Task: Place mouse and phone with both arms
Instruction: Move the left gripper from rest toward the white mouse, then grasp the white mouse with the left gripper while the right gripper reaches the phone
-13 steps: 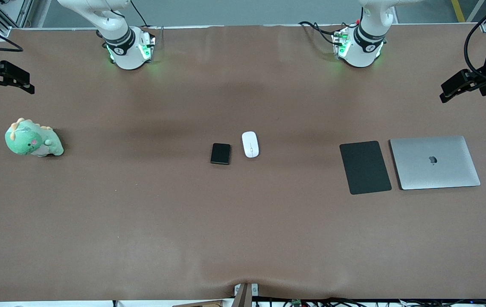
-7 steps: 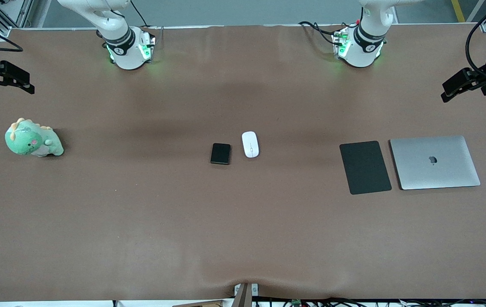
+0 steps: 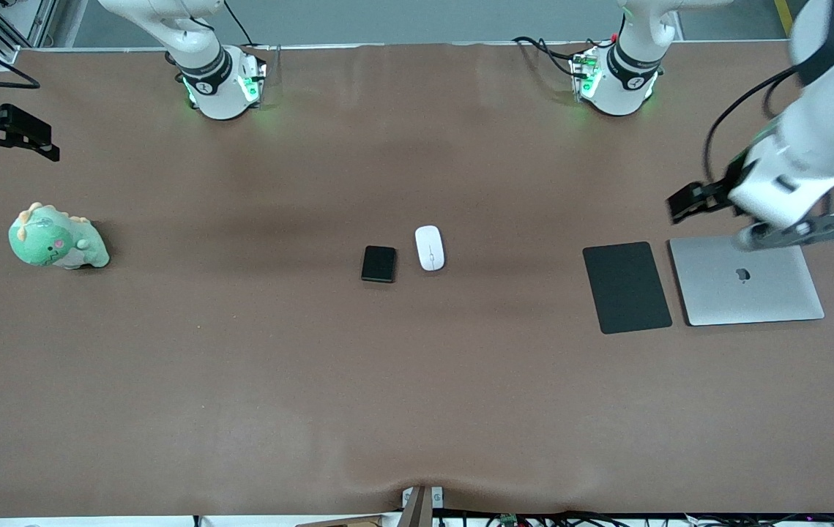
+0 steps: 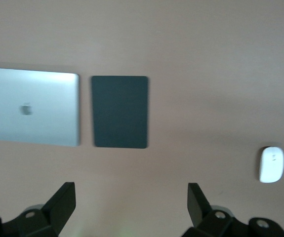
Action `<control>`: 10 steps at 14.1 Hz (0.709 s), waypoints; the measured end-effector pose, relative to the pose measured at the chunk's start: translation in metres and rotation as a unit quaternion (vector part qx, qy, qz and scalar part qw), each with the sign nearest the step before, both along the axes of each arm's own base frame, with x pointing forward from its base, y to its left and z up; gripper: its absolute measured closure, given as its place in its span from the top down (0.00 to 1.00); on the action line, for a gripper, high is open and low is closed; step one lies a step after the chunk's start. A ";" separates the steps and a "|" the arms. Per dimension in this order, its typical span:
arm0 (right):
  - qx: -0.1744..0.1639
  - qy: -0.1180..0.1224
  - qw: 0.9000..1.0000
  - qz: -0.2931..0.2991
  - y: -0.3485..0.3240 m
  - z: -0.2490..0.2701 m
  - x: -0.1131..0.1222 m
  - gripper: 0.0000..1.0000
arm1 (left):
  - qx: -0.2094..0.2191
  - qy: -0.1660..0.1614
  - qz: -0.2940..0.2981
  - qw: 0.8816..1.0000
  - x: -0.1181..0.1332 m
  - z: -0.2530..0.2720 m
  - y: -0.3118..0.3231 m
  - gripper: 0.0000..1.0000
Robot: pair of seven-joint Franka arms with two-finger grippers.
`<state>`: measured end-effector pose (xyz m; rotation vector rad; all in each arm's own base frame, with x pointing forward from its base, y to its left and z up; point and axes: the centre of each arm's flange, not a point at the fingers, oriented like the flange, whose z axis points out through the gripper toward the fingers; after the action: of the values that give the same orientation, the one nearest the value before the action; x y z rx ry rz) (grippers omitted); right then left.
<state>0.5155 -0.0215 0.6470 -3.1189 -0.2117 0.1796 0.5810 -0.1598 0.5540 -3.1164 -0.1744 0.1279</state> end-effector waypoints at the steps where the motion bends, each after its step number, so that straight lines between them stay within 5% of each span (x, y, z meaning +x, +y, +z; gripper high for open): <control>1: 0.000 0.000 1.000 0.000 0.000 0.000 0.000 1.00 | -0.002 0.005 0.001 1.000 0.004 -0.021 -0.029 1.00; 10: 0.001 0.008 1.000 0.002 0.000 -0.012 0.009 1.00 | -0.015 0.023 0.039 0.999 -0.010 -0.184 -0.210 1.00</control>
<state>0.5246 -0.0214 0.6351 -3.1145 -0.2176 0.2040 0.5711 -0.3698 0.3698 -3.1347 -0.2968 0.2037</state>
